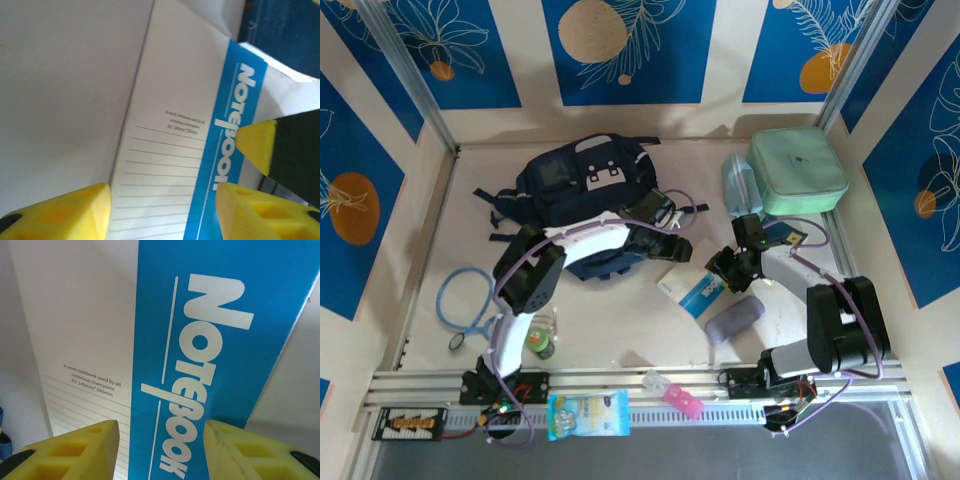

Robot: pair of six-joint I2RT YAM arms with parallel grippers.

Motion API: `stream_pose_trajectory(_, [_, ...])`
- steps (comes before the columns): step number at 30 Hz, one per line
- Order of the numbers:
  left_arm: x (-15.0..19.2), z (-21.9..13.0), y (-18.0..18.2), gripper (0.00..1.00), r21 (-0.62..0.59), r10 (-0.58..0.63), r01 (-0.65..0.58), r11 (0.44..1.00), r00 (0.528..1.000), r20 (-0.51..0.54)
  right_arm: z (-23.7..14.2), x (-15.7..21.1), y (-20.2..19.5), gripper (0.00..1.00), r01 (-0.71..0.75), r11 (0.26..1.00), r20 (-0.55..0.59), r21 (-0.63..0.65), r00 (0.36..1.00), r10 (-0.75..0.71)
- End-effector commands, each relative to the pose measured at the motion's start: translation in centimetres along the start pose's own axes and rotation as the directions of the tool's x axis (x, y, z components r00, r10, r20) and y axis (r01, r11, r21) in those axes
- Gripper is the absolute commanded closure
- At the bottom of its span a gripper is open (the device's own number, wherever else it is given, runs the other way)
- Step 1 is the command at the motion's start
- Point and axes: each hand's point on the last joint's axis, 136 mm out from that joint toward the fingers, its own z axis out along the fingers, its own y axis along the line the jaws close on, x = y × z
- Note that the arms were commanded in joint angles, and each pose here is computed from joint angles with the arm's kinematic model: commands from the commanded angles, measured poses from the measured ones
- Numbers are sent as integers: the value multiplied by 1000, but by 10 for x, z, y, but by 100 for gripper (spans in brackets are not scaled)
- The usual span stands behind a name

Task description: Pack books, pencil case, and school supplies into a backpack

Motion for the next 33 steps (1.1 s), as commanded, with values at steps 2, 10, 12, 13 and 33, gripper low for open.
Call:
stream_pose_trajectory(2, [2,7,6,45,-46,-11,9,999,999,-46,4,1,4,51,-9,1000,-41,-25,999,8])
stream_pose_trajectory(10, [14,25,7,52,-34,-22,19,999,994,-110,10,6,-5,51,-20,1000,-61,-8,998,19])
stream_pose_trajectory(12, [16,29,9,55,-38,-28,24,999,992,-121,10,5,-5,51,-20,1000,-62,-7,998,19])
stream_pose_trajectory(13, [16,30,10,55,-41,-29,24,999,992,-123,10,6,-5,51,-18,1000,-63,-8,998,18])
stream_pose_trajectory(33, [17,13,-53,60,236,39,2,972,985,-170,30,24,21,51,-118,983,-202,-141,975,88])
